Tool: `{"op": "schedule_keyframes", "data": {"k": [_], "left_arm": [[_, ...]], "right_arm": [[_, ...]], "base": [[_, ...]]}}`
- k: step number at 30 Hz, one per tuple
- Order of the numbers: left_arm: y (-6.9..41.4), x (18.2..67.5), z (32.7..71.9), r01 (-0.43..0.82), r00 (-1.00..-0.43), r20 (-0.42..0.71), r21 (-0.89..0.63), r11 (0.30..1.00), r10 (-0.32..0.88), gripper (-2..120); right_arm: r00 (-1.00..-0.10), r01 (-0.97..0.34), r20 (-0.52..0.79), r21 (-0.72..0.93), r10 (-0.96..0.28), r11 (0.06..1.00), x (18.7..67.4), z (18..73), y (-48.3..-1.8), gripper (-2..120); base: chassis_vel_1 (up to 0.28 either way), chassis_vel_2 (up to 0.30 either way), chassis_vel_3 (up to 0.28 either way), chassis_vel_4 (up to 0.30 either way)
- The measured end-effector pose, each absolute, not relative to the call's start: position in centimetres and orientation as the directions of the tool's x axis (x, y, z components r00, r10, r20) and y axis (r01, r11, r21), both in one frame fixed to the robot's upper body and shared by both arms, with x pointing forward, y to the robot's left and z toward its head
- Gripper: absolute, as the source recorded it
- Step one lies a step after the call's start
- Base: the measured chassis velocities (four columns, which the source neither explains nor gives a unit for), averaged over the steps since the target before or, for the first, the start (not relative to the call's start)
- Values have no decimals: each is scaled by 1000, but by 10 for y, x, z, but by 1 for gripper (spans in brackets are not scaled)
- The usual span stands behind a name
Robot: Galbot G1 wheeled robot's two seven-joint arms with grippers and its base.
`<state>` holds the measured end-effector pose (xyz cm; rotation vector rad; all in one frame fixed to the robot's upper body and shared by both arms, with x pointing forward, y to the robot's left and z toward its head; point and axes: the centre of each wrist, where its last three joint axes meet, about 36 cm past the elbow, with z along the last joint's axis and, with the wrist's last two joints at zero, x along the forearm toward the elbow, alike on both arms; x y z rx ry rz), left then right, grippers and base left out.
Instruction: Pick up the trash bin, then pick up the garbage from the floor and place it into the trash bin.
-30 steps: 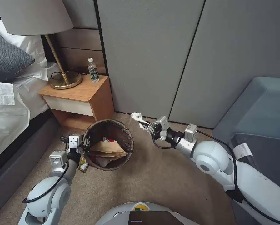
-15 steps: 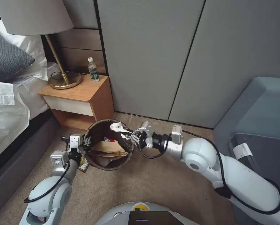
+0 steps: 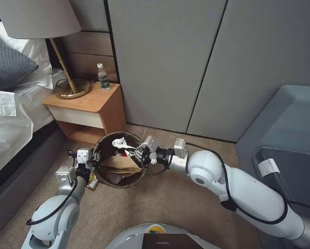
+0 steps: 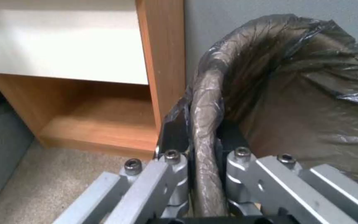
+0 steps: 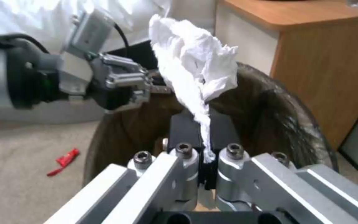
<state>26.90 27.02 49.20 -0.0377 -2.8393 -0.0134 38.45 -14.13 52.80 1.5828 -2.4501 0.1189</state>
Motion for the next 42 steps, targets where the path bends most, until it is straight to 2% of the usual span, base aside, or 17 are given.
{"op": "schedule_keyframes", "data": {"k": [3, 6, 8, 10, 13, 15, 19, 20, 24, 26, 27, 30, 31, 34, 42], "left_arm": [[269, 269, 492, 27, -955, 296, 6, 1000, 24, 6], [269, 269, 492, 27, -955, 295, 6, 1000, 24, 6], [269, 269, 493, 26, -955, 295, 6, 1000, 23, 6], [269, 269, 493, 26, -955, 295, 6, 1000, 23, 6], [268, 269, 493, 26, -955, 295, 4, 1000, 24, 6], [268, 269, 492, 27, -955, 295, 4, 1000, 24, 6], [267, 269, 492, 28, -955, 295, 4, 1000, 25, 6], [267, 269, 492, 28, -955, 295, 4, 1000, 25, 6], [267, 269, 493, 28, -955, 295, 4, 1000, 26, 6], [267, 269, 493, 28, -955, 294, 4, 1000, 26, 6], [267, 268, 493, 28, -955, 295, 4, 1000, 26, 6], [267, 268, 493, 29, -955, 294, 4, 1000, 26, 6], [267, 268, 493, 29, -955, 294, 4, 1000, 27, 6], [267, 269, 493, 30, -955, 294, 4, 1000, 28, 6], [267, 269, 493, 33, -956, 293, 3, 999, 30, 6]], "right_arm": [[-403, -904, 238, 47, -884, 425, 384, 525, -137, -2], [-405, -904, 239, 44, -883, 426, 384, 525, -136, 4], [-409, -902, 240, 39, -881, 430, 383, 525, -134, 16], [-409, -902, 239, 39, -880, 430, 383, 525, -134, 17], [-414, -900, 237, 37, -879, 433, 382, 525, -131, 34], [-414, -900, 235, 37, -879, 434, 382, 525, -130, 37], [-418, -899, 229, 34, -879, 437, 382, 526, -125, 56], [-418, -899, 229, 34, -879, 437, 382, 526, -125, 56], [-422, -898, 230, 27, -877, 439, 385, 526, -122, 73], [-423, -898, 230, 26, -877, 440, 386, 526, -122, 77], [-425, -897, 230, 25, -876, 441, 387, 526, -121, 85], [-425, -897, 230, 25, -875, 442, 387, 525, -121, 91], [-425, -896, 230, 25, -875, 442, 388, 525, -120, 96], [-430, -894, 228, 26, -873, 447, 388, 524, -118, 100], [-437, -892, 212, 25, -874, 452, 386, 529, -117, 100]], "base": [[0, 0, 0, 0], [0, 0, 0, 0], [0, 0, 0, 0], [0, 0, 0, 0], [0, 0, 0, 0], [0, 0, 0, 0], [0, 0, 0, 0], [0, 0, 0, 0], [0, 0, 0, 0], [0, 0, 0, 0], [0, 0, 0, 0], [0, 0, 0, 0], [0, 0, 0, 0], [0, 0, 0, 0], [0, 0, 0, 0]]}}
